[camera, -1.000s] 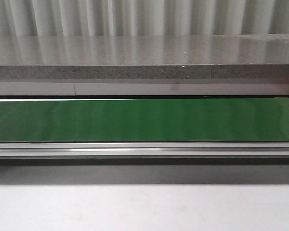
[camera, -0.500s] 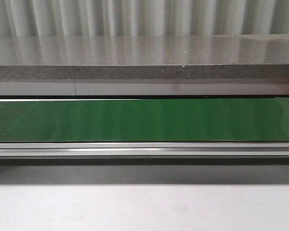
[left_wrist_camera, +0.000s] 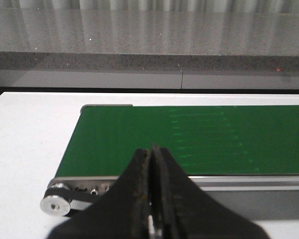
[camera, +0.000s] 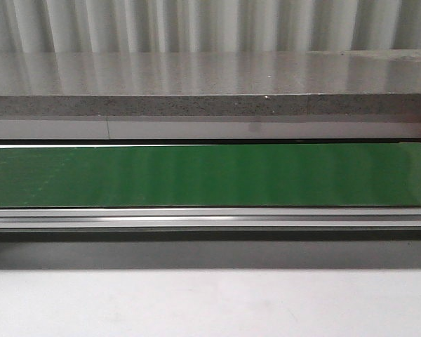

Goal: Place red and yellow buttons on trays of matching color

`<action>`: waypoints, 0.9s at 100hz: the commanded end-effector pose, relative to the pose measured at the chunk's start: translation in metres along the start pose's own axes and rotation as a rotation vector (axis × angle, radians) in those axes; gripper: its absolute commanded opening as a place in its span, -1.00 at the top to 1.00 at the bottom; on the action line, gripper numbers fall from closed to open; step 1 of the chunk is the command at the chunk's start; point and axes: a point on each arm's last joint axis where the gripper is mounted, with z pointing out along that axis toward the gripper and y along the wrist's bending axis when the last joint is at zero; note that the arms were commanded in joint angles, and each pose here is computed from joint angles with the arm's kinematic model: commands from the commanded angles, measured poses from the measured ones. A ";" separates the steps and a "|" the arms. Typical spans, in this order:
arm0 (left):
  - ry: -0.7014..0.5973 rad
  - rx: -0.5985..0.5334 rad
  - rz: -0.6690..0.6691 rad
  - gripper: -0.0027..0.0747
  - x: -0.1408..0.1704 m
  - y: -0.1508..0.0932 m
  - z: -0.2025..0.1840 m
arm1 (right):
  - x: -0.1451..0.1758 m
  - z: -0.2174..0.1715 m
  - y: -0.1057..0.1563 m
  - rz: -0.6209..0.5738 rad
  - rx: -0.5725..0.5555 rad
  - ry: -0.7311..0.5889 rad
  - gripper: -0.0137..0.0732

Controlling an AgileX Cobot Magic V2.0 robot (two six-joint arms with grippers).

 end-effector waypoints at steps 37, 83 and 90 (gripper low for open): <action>-0.114 -0.036 -0.012 0.98 0.006 0.003 -0.005 | -0.006 -0.001 0.000 -0.012 -0.001 -0.079 0.84; -0.114 -0.038 -0.012 0.98 0.005 0.003 -0.005 | -0.006 -0.001 0.000 -0.012 -0.001 -0.079 0.84; -0.114 -0.038 -0.012 0.98 0.005 0.003 -0.005 | -0.006 -0.001 0.000 -0.012 -0.001 -0.079 0.84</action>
